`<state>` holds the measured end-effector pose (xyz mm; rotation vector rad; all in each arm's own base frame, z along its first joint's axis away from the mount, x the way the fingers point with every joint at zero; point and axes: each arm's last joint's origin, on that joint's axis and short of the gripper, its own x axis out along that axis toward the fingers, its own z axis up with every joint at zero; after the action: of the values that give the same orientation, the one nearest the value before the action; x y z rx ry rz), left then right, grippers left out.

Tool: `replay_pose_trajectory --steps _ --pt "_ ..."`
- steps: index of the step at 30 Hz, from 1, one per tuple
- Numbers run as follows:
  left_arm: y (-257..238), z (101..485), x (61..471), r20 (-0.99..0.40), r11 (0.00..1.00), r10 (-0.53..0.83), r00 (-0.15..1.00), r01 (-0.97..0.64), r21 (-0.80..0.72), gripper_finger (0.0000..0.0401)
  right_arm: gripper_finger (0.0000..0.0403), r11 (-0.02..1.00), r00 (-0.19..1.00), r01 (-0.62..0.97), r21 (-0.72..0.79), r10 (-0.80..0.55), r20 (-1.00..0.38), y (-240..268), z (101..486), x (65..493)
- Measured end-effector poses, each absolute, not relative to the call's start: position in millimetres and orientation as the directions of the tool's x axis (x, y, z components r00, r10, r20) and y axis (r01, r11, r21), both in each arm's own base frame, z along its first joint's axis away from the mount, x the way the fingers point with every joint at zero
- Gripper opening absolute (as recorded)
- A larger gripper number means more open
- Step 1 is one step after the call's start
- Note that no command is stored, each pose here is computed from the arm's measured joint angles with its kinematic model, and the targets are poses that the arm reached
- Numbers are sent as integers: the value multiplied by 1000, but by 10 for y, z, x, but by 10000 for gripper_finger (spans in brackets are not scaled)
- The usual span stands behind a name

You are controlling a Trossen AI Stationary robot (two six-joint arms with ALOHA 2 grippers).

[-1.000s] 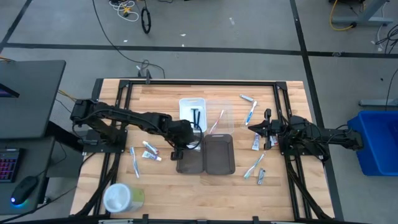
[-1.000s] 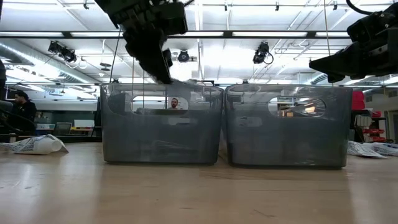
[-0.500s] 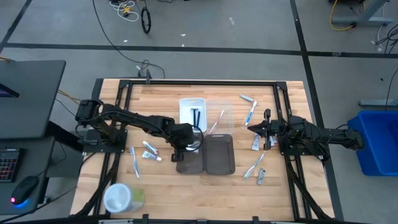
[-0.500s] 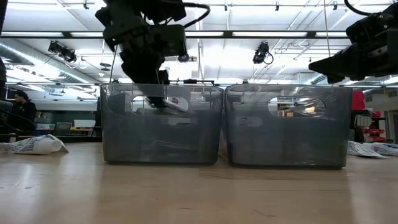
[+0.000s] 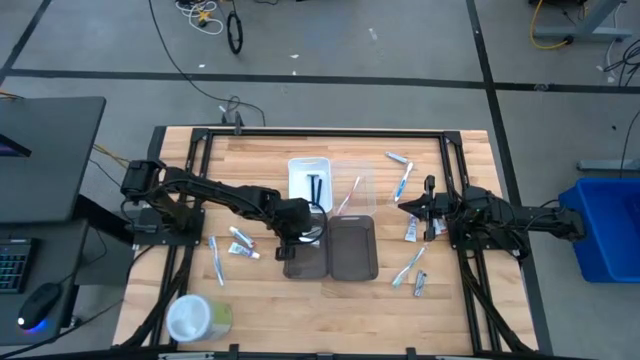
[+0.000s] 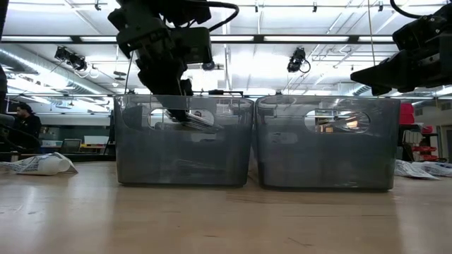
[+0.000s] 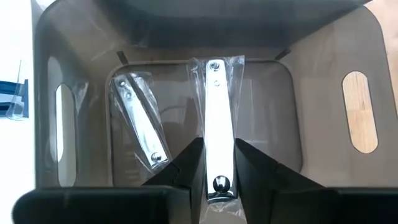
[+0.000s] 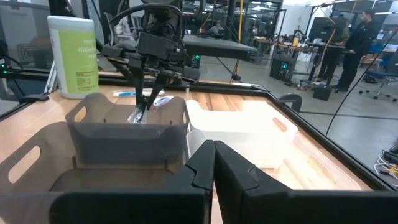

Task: Pick & Place Travel size toiletries
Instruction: Put the silver nail cutter into the left black bin, then put the white toothpaste into the right black bin

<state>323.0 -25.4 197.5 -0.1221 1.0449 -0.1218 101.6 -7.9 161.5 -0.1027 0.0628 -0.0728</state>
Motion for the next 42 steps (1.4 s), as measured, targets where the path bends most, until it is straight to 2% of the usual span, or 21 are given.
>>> replay_pose_trajectory --steps 6,16,22,31,42 --pt "-256 1980 3237 -849 986 -163 503 49 -161 105 13 992 995 69 -105 -76 -59 -79 1615 1016" --pt "-259 1988 3249 -840 984 -171 515 54 -167 167 14 992 995 69 -105 -75 -59 -78 1615 1016" --pt "-270 1989 3247 -835 978 -208 509 78 -196 180 13 992 995 69 -105 -75 -59 -79 1616 1016" --pt "-270 1989 3246 -836 978 -208 507 98 -184 168 14 992 995 69 -104 -76 -60 -79 1615 1016" --pt "-270 2027 3233 -830 978 -209 517 122 -170 92 13 992 995 69 -104 -76 -60 -79 1616 1016"
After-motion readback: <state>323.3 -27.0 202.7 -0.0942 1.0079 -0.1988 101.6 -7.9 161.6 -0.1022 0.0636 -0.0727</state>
